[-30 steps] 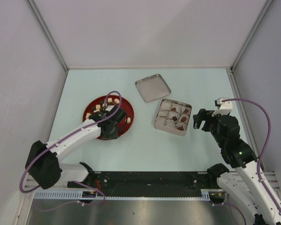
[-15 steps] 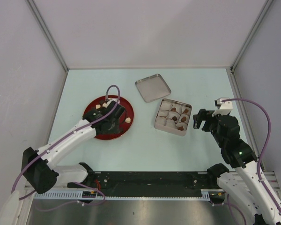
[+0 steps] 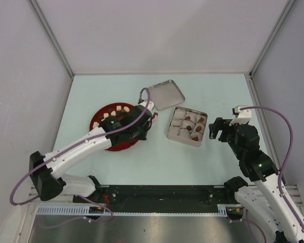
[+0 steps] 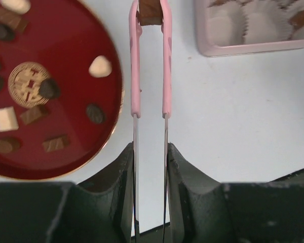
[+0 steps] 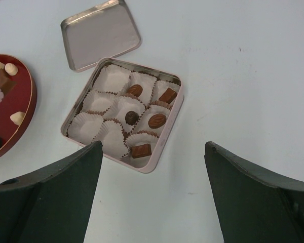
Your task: Pack the chocolate
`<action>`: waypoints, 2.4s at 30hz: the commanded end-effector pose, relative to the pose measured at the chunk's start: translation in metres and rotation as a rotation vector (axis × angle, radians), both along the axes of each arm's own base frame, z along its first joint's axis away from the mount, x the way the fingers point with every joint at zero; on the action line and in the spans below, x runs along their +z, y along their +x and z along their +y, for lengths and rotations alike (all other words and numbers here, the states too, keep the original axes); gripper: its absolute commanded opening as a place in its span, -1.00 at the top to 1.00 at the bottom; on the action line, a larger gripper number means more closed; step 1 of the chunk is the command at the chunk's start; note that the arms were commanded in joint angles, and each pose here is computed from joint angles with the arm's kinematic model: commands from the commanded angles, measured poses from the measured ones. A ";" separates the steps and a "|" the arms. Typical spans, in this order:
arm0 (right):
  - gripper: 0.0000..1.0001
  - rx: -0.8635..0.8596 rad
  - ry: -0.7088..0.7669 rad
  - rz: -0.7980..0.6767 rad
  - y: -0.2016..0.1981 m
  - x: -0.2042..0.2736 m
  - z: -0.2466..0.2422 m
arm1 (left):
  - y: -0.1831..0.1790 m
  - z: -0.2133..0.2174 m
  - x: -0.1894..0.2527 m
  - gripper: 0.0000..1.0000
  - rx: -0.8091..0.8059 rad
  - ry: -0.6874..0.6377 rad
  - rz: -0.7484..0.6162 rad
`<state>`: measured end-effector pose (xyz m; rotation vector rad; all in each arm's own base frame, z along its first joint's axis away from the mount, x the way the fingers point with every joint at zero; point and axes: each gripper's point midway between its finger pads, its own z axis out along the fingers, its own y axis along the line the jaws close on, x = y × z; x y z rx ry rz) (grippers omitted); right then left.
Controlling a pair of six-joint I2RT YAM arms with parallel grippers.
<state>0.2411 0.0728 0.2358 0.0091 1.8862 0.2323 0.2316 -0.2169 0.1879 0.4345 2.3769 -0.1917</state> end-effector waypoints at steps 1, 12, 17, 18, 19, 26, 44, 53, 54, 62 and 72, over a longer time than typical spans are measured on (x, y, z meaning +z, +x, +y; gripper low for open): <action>-0.72 0.001 0.005 -0.047 0.004 0.011 0.001 | 0.005 -0.053 0.022 0.99 -0.179 -0.045 -0.071; -0.72 -0.004 0.005 -0.052 0.003 0.012 0.000 | -0.006 -0.127 0.011 0.99 -0.424 0.053 -0.063; -0.73 -0.002 0.006 -0.052 0.003 0.012 0.000 | -0.011 -0.146 0.003 0.99 -0.489 0.082 -0.041; -0.72 -0.003 0.003 -0.054 0.003 0.013 -0.001 | -0.011 -0.147 -0.004 0.99 -0.496 0.099 -0.025; -0.72 -0.003 0.001 -0.050 0.003 0.011 -0.001 | -0.012 -0.148 -0.005 1.00 -0.505 0.108 -0.024; -0.72 -0.007 -0.001 -0.048 0.003 0.010 -0.001 | -0.013 -0.145 -0.016 0.99 -0.499 0.159 0.006; -0.73 0.001 -0.001 -0.047 0.004 0.010 0.000 | -0.014 -0.143 -0.038 0.81 -0.504 0.214 0.051; -0.72 -0.002 -0.002 -0.050 0.004 0.010 0.000 | -0.013 -0.146 -0.041 0.70 -0.502 0.211 0.055; -0.73 -0.001 -0.002 -0.049 0.004 0.010 0.000 | -0.012 -0.146 -0.040 0.68 -0.500 0.211 0.052; -0.73 -0.002 0.000 -0.053 0.004 0.011 -0.001 | -0.012 -0.146 -0.040 0.54 -0.498 0.210 0.051; -0.73 0.000 -0.002 -0.050 0.004 0.010 -0.001 | -0.012 -0.148 -0.040 0.39 -0.495 0.203 0.050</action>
